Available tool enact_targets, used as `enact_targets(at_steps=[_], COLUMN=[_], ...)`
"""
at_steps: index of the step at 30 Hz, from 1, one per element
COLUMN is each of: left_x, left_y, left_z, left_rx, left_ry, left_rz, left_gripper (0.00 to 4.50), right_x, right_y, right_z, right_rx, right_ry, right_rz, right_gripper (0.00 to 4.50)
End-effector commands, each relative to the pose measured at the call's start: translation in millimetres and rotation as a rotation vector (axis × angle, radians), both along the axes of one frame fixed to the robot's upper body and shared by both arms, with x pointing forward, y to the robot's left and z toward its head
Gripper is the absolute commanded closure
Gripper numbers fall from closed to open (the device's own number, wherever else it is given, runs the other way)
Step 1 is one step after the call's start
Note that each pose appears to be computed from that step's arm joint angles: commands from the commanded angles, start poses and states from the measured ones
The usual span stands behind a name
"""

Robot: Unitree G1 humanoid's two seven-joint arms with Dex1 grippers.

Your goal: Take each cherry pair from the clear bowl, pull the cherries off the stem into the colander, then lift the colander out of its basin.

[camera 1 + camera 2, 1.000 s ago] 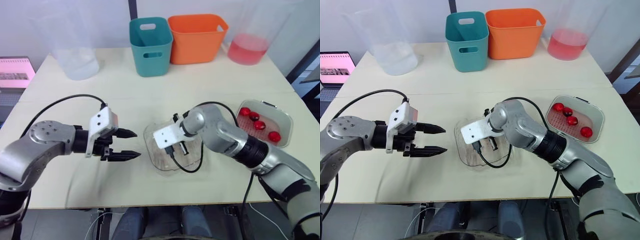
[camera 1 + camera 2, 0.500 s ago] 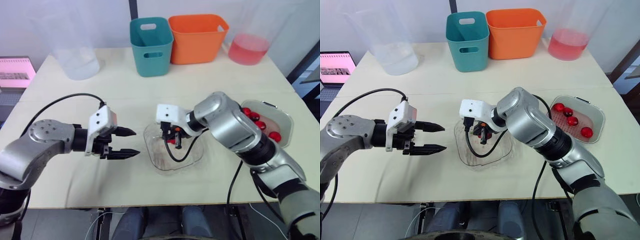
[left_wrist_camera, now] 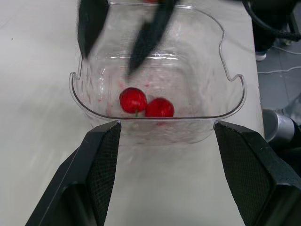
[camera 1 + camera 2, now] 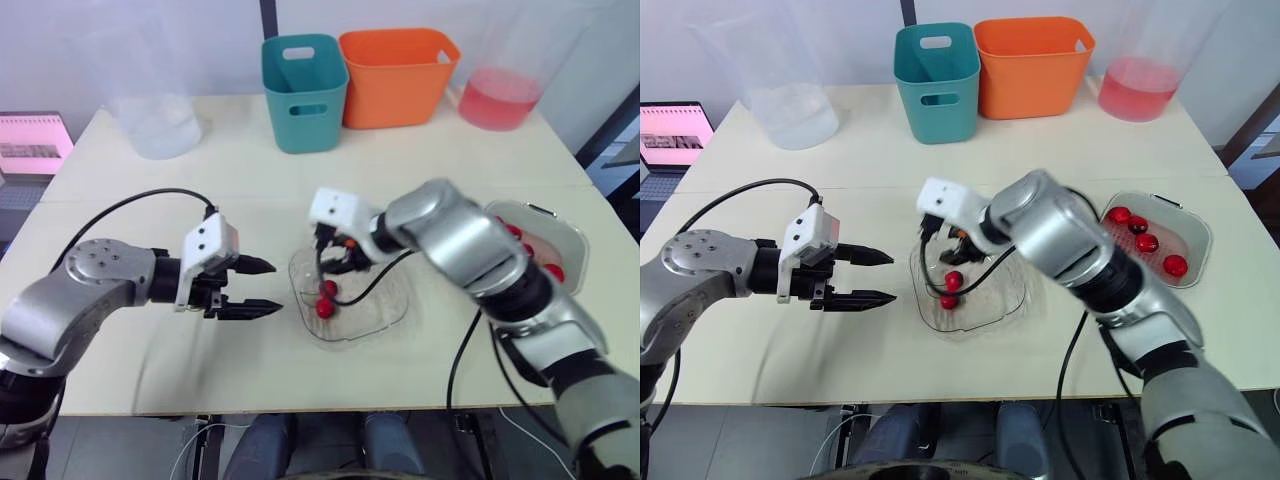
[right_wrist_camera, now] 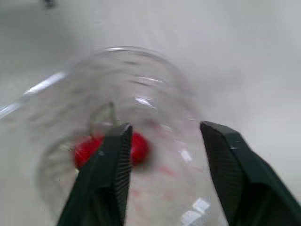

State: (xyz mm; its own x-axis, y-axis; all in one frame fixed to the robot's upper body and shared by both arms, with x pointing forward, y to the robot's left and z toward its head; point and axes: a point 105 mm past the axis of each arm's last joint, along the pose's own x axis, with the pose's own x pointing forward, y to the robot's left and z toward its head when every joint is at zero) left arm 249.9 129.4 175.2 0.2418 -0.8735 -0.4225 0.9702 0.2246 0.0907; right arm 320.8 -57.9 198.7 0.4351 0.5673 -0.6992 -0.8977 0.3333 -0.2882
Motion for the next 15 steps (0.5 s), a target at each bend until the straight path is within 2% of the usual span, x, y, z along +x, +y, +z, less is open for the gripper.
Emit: enact_targets(at_steps=[1, 5, 9, 15], left_x=[-1.1, -1.8, -5.5, -10.9], left_y=[1.8, 5.2, 6.7, 15.8], left_z=[8.7, 8.4, 8.5, 10.9], left_rx=[0.003, 0.029, 0.056, 0.121], left_ry=[-0.042, -0.035, -0.021, -0.023], left_rz=[-0.007, -0.022, -0.052, -0.058], left_gripper=[1.17, 1.17, 1.17, 1.17], right_x=[-10.8, -18.2, -22.2, -18.2], right_y=[-4.4, -10.0, -4.3, 10.9], right_z=[17.4, 0.2, -14.5, -36.7], right_rx=[0.036, -0.026, -0.111, -0.161], right_ry=[-0.014, 0.003, -0.051, -0.07], right_rz=[0.061, 0.127, 0.267, 0.381], right_gripper=[2.11, 2.11, 2.11, 2.11])
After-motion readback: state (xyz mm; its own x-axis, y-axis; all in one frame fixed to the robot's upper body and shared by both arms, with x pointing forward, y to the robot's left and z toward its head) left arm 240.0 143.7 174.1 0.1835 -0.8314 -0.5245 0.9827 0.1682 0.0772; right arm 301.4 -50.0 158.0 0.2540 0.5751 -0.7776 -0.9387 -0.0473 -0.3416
